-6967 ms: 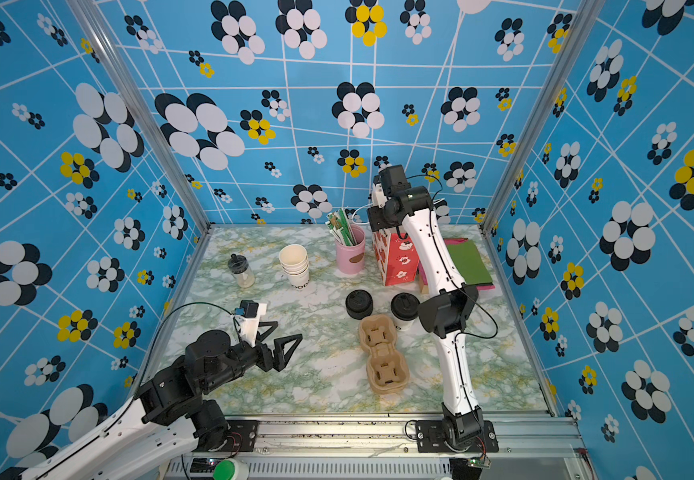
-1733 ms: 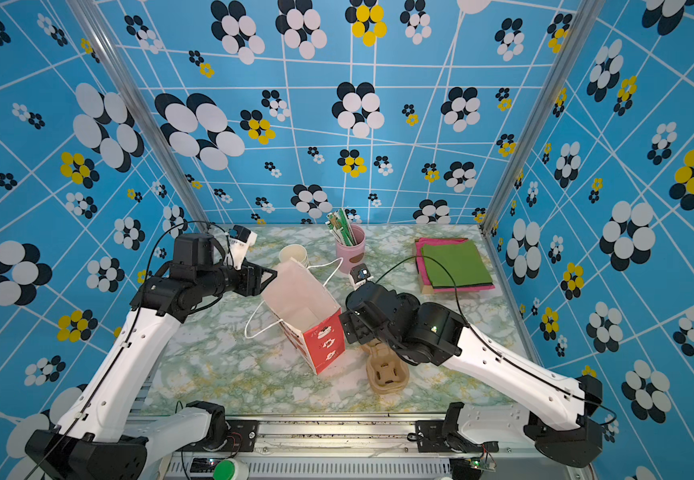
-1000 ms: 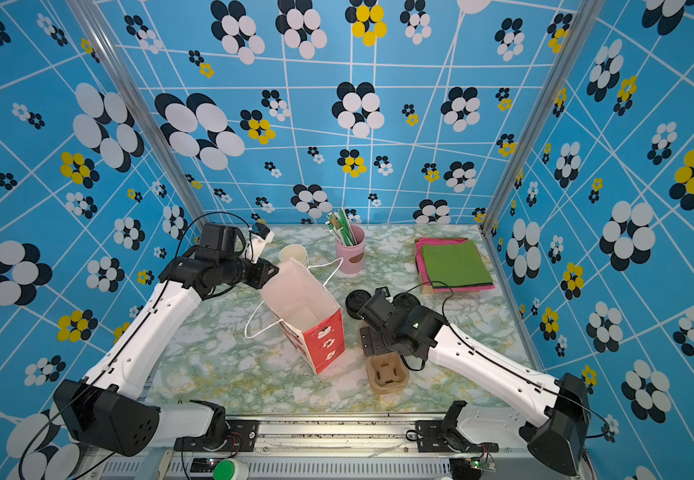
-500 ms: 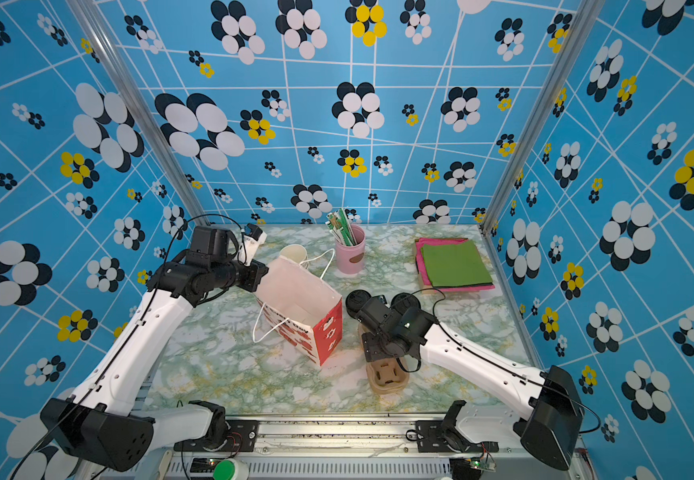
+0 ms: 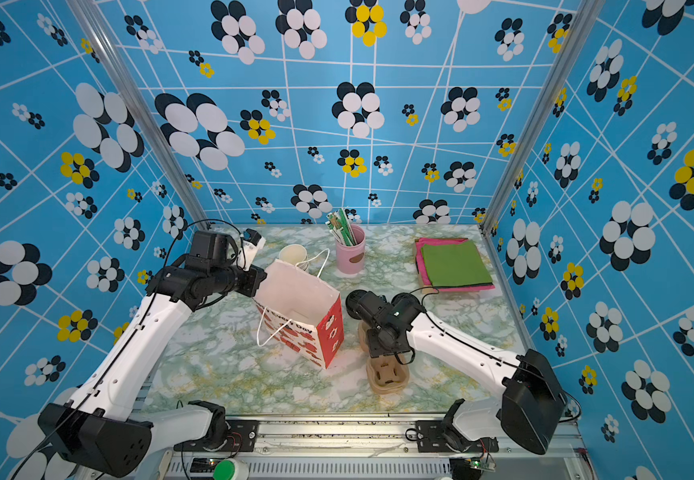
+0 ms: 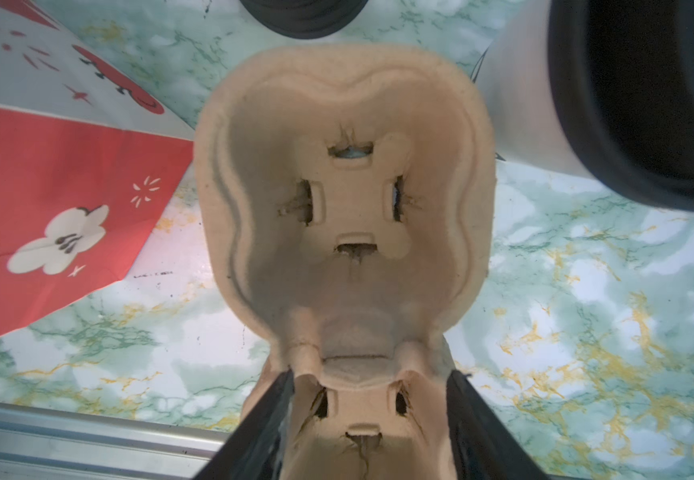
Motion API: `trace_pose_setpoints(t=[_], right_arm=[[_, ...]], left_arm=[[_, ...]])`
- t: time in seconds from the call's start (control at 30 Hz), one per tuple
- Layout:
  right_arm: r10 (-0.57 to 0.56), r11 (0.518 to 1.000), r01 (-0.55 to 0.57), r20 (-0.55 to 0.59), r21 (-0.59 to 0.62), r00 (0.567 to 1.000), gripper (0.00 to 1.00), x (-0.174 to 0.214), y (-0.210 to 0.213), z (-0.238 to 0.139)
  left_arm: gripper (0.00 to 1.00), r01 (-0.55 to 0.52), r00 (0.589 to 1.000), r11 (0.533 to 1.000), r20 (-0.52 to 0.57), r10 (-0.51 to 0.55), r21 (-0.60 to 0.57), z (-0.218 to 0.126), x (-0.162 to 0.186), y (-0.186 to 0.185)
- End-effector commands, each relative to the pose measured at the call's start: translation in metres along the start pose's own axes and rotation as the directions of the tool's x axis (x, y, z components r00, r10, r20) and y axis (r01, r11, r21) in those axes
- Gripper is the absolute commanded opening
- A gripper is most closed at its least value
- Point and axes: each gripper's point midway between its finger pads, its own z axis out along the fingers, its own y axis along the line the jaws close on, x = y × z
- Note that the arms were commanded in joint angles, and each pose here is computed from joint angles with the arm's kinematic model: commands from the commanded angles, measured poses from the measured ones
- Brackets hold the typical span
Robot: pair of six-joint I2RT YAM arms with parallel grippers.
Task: Pack the takeout coffee
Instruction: 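Release the bag and grasp the top tan carrier with the right gripper, then lift the tan carrier off the stack with the right gripper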
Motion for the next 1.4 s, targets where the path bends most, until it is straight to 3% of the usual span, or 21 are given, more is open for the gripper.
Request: trace_pose_setpoints(t=[0.0, 0.4, 1.0, 1.37], right_arm=[[-0.023, 1.0, 0.023, -0.041, -0.004, 0.999, 0.58, 0.002, 0.003, -0.004], [-0.032, 0.999, 0.033, -0.103, 0.01, 0.994, 0.43, 0.004, 0.006, 0.001], [-0.021, 1.0, 0.019, -0.146, -0.017, 0.989, 0.42, 0.006, 0.011, 0.017], [-0.003, 0.999, -0.004, -0.156, -0.043, 0.988, 0.36, 0.011, 0.009, 0.023]], left_arm=[[0.0, 0.019, 1.0, 1.0, 0.013, -0.019, 0.005, -0.007, 0.003, -0.001], [0.0, 0.036, 0.999, 0.999, 0.016, -0.036, 0.019, -0.004, 0.009, 0.0], [0.0, 0.052, 0.998, 0.998, 0.026, -0.053, 0.031, -0.002, 0.012, 0.002], [0.0, 0.061, 0.998, 0.998, 0.03, -0.062, 0.034, 0.0, 0.013, 0.003]])
